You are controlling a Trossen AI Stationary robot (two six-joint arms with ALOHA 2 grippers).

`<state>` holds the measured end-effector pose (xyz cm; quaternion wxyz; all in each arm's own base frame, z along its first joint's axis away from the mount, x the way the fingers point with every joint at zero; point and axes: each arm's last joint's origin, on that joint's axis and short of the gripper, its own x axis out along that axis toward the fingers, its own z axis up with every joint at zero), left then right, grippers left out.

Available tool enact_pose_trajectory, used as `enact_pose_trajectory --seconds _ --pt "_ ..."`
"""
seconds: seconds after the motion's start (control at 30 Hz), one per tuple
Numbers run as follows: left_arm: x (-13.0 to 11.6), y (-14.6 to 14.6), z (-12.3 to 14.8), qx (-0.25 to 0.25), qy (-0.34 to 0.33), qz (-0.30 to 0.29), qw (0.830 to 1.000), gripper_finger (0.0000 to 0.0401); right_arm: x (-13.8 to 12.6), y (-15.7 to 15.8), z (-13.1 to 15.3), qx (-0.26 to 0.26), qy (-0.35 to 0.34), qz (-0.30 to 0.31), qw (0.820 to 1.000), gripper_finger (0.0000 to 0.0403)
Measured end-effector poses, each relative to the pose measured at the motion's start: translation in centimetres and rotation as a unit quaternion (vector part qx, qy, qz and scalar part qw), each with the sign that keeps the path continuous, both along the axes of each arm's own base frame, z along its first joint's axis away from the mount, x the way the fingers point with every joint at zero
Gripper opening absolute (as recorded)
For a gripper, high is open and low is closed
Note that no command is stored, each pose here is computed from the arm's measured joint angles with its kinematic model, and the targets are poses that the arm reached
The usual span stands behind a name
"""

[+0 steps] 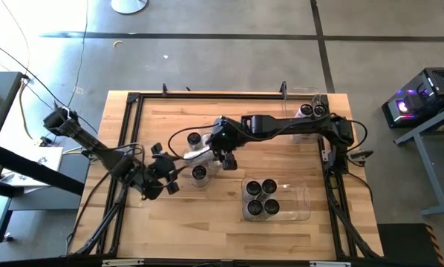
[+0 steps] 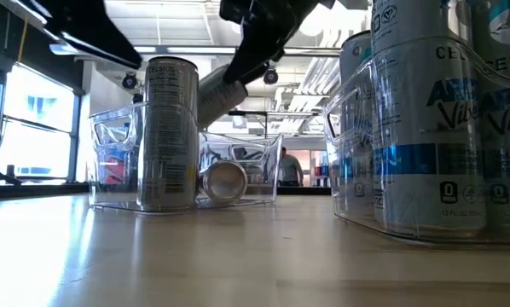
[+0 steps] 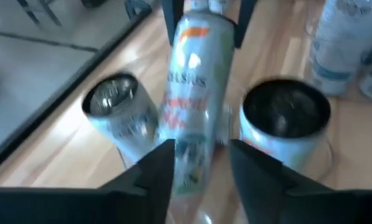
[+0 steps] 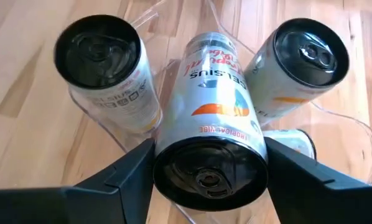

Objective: Sort soda cans
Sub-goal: Adjust the white/yellow soda cans

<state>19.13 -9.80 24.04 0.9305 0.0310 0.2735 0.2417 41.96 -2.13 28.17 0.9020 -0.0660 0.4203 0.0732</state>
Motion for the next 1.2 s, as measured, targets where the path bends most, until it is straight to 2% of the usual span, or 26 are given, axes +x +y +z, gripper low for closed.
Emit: enact_pose_trajectory --seconds 0.2,0.33,0.43,0.7,1.2 --pt "1.6 1.0 -0.2 0.028 -0.004 0.003 1.0 0.0239 0.1 0.0 0.8 0.001 -0.007 0.01 1.0 0.0238" --pt "2.8 1.7 -0.2 0.018 -0.001 -0.008 1.0 0.0288 0.0 0.1 0.8 0.01 -0.006 0.018 1.0 0.0238" --pt "3.5 2.2 -0.4 0.006 0.005 -0.02 1.0 0.031 0.1 0.1 0.9 0.018 -0.01 0.026 0.999 0.0238" --pt "5.2 3.1 -1.0 0.0 -0.003 -0.01 1.0 0.0321 0.5 0.7 1.2 0.012 -0.035 0.036 0.999 0.0238" --pt "5.6 3.1 -0.4 -0.001 -0.019 -0.017 1.0 0.0321 0.6 1.0 1.3 0.012 -0.044 0.045 0.998 0.0238"
